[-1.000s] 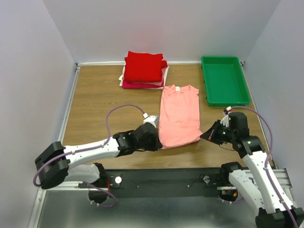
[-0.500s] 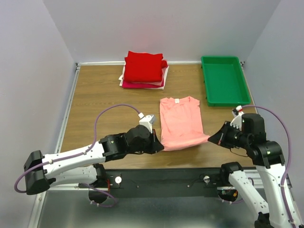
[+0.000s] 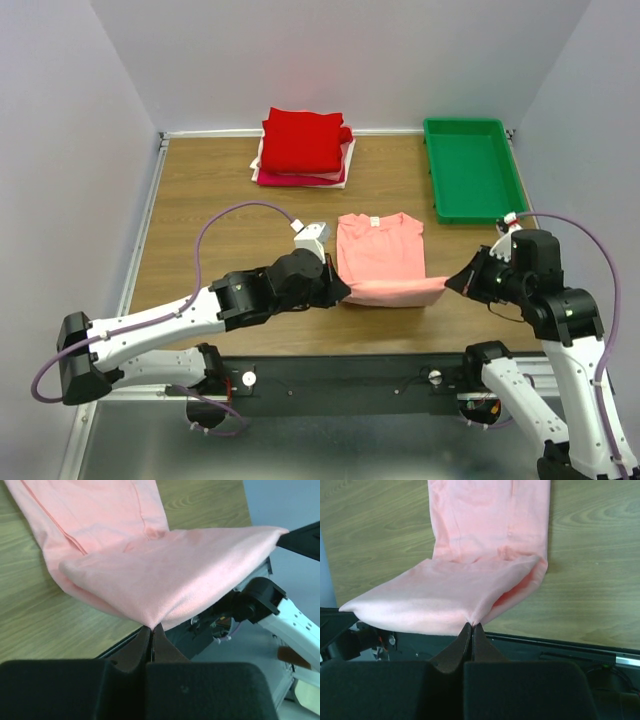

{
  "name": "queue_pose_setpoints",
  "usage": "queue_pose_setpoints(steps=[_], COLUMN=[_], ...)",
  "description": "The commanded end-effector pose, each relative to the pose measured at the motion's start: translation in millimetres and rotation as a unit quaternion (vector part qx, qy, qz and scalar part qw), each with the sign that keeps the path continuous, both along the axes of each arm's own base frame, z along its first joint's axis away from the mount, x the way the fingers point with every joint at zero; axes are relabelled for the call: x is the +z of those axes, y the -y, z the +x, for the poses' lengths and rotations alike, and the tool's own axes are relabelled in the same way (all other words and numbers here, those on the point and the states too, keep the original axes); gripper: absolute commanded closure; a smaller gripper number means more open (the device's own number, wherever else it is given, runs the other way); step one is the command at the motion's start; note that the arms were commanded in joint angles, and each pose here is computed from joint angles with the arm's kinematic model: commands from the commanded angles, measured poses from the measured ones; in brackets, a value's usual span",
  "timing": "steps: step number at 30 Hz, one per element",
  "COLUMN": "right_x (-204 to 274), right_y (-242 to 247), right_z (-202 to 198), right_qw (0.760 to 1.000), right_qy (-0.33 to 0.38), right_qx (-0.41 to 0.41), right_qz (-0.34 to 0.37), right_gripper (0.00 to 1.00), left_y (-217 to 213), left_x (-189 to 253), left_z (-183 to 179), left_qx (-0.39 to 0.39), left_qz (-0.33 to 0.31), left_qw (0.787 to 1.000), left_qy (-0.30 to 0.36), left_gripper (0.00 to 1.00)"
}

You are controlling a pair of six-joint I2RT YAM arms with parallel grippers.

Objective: Fold and stack the t-shirts
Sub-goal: Fold the tshirt

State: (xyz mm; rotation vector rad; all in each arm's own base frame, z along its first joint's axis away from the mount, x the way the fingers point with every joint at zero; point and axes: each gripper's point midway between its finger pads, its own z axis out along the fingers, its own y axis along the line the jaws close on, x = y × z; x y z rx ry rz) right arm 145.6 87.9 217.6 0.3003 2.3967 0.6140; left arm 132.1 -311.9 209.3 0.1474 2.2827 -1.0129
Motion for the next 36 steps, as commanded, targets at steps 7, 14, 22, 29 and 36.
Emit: queue_pose_setpoints(steps=[7, 14, 22, 29, 36], right_x=[9, 19, 21, 9, -2], right_y=[5, 5, 7, 8, 14], right_z=[52, 79, 102, 120, 141], right_qw=[0.998, 0.997, 0.995, 0.995, 0.992], right_qy=[0.042, 0.059, 0.065, 0.051, 0.044], right_qx=[-0.042, -0.055, -0.076, -0.083, -0.106], right_qz=[-0.010, -0.013, -0.016, -0.029, -0.045], right_gripper=[1.00, 1.00, 1.00, 1.00, 0.99], left_y=[-1, -5, -3, -1, 5], left_x=[5, 15, 24, 19, -3], left_z=[50, 83, 114, 142, 170], left_qx=[0.063, 0.057, 0.068, 0.082, 0.091], left_qz=[0.048, 0.041, 0.051, 0.079, 0.118], left_qw=[0.996, 0.996, 0.993, 0.990, 0.986], left_qy=[0.037, 0.059, 0.079, 0.084, 0.078], left_gripper=[1.00, 1.00, 1.00, 1.00, 1.00])
